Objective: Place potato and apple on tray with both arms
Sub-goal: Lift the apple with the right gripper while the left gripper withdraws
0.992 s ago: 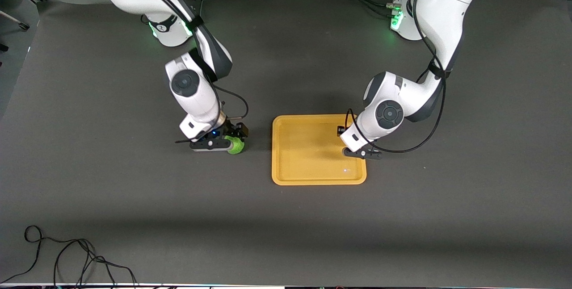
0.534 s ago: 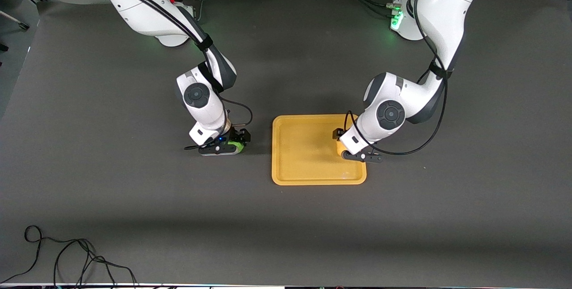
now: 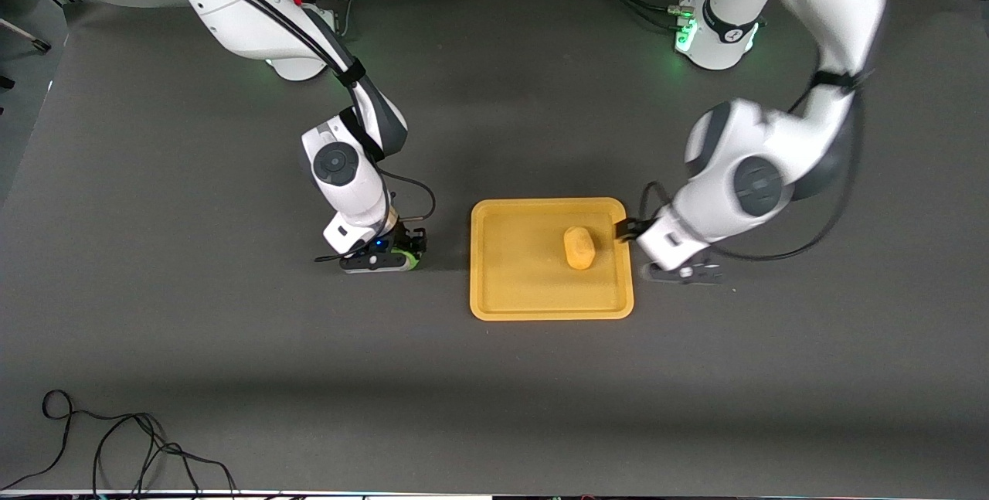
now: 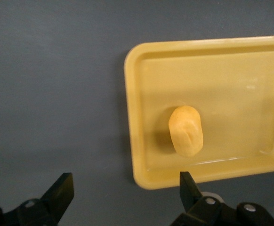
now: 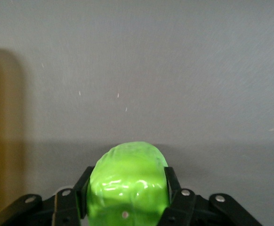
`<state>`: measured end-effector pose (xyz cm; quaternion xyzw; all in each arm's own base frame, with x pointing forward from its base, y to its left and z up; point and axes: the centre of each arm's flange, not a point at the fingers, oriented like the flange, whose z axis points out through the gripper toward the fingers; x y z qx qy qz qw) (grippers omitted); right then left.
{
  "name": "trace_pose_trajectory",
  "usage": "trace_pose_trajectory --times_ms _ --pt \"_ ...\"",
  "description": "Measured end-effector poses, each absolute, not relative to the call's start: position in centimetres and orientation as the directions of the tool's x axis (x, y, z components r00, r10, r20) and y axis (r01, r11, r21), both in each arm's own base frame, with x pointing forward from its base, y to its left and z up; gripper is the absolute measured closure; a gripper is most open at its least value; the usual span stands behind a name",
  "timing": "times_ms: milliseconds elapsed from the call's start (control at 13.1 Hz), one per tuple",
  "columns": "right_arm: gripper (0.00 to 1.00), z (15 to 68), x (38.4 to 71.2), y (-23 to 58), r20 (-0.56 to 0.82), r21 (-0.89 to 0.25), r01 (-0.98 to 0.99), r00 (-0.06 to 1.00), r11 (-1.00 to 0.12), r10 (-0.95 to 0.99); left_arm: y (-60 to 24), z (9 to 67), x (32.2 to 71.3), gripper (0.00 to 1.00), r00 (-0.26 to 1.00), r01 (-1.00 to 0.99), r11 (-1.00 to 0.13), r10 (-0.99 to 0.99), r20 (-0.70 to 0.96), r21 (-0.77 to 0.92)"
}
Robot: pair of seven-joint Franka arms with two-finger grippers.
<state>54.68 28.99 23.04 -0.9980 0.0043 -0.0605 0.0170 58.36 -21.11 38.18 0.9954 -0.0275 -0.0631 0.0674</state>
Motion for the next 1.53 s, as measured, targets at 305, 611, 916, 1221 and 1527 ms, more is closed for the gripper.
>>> trace_pose_trajectory --times_ms 305,611,916,1221,1527 --pt "0.37 37.2 57.3 29.6 0.072 0.009 -0.028 0.997 -1.000 -0.027 -14.9 46.6 59.0 0.00 0.993 -0.031 -0.990 -0.046 -0.109 0.137" --pt "0.37 50.8 57.1 31.6 0.088 -0.010 -0.014 0.996 -1.000 -0.015 -9.5 53.4 58.5 0.00 0.994 -0.104 -0.993 -0.106 -0.039 0.056" --pt "0.37 53.0 54.0 40.5 0.114 -0.063 -0.027 0.993 -0.998 -0.034 -5.6 59.9 54.4 0.00 0.990 -0.137 -0.990 -0.137 -0.028 0.031" --pt "0.37 49.1 50.8 51.5 0.089 -0.075 -0.097 0.991 -0.992 -0.103 -2.5 62.8 51.9 0.00 0.986 -0.163 -0.987 -0.164 -0.041 0.008" --pt "0.37 41.4 50.7 56.7 0.098 -0.026 -0.106 0.989 -0.994 -0.109 -0.7 59.3 53.3 0.00 0.975 -0.195 -0.981 -0.194 -0.110 0.000"
